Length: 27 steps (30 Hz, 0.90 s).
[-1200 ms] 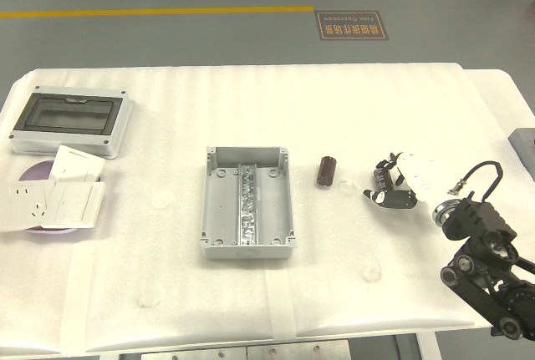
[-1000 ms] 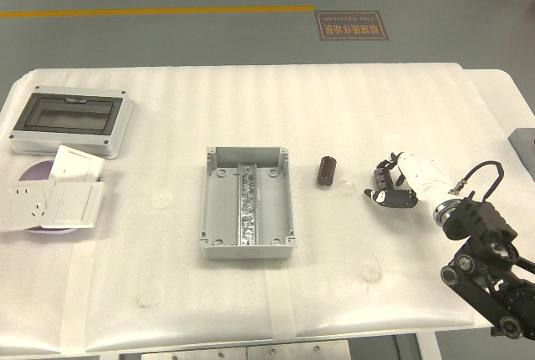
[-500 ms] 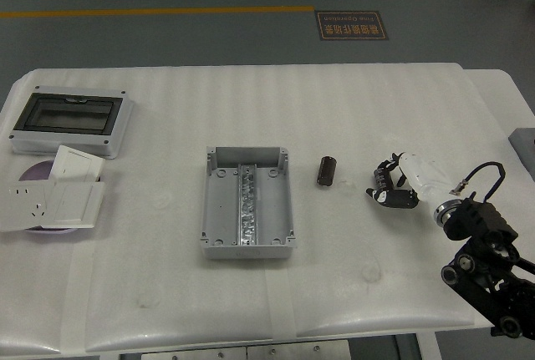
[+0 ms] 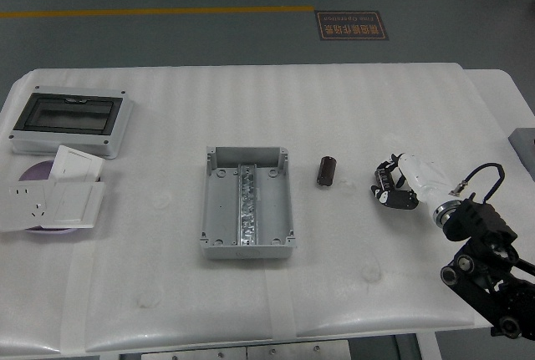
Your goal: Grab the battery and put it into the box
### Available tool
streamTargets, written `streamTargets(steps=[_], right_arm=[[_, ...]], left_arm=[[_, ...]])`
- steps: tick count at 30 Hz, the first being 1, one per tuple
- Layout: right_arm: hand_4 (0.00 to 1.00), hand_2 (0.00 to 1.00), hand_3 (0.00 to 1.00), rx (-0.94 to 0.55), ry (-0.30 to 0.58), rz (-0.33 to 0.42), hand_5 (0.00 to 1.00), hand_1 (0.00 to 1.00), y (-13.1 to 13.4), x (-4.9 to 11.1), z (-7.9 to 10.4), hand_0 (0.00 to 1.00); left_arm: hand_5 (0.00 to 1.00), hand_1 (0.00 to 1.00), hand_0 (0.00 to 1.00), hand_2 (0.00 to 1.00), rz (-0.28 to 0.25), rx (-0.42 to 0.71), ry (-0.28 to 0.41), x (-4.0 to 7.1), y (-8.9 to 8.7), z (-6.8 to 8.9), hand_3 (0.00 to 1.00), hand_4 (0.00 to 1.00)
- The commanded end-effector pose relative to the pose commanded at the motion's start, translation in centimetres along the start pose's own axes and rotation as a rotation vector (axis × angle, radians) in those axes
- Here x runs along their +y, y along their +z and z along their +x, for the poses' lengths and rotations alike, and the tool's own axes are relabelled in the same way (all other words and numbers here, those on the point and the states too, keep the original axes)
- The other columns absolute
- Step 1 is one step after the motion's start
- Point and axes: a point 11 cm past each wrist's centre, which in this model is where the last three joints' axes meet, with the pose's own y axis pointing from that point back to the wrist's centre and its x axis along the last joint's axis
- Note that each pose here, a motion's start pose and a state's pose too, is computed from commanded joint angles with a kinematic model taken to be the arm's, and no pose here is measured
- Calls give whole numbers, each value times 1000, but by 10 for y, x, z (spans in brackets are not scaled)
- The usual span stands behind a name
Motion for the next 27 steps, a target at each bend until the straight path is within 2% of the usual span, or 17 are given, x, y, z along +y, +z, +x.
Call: streamTargets(steps=[1, 7, 8, 13, 14, 18, 19, 27], right_arm=[[483, 628, 674, 1, 0, 1, 140, 435, 0, 0, 0, 248], [483, 628, 674, 5, 6, 6, 140, 435, -2, 0, 0, 248], [292, 625, 669, 6, 7, 7, 2, 448, -2, 0, 0, 266], [292, 625, 669, 7, 11, 14, 2, 448, -3, 1, 1, 266], [177, 609, 641, 7, 12, 15, 2, 440, -3, 1, 1, 279], [177, 609, 641, 5, 15, 19, 2, 440, -4, 1, 1, 279], [67, 585, 600, 4, 16, 20, 2, 415, -4, 1, 1, 269], [66, 577, 579, -1, 14, 22, 2, 411, -4, 1, 1, 267]], left_arm=[[107, 651, 630, 608, 0, 0, 0, 0, 0, 0, 642, 708], [107, 651, 630, 608, 0, 0, 1, 0, 0, 0, 642, 708], [105, 651, 630, 608, 0, 0, 1, 0, 0, 0, 641, 705], [105, 651, 630, 608, -1, -1, 0, 0, 0, 0, 641, 705], [104, 651, 630, 608, -2, -2, 0, 0, 0, -1, 640, 705], [104, 651, 630, 608, -3, -3, 0, 0, 1, -1, 640, 705], [102, 651, 630, 609, -3, -4, 0, 0, 1, -1, 640, 704], [102, 651, 630, 610, -5, -6, 1, 0, 1, 0, 639, 702]])
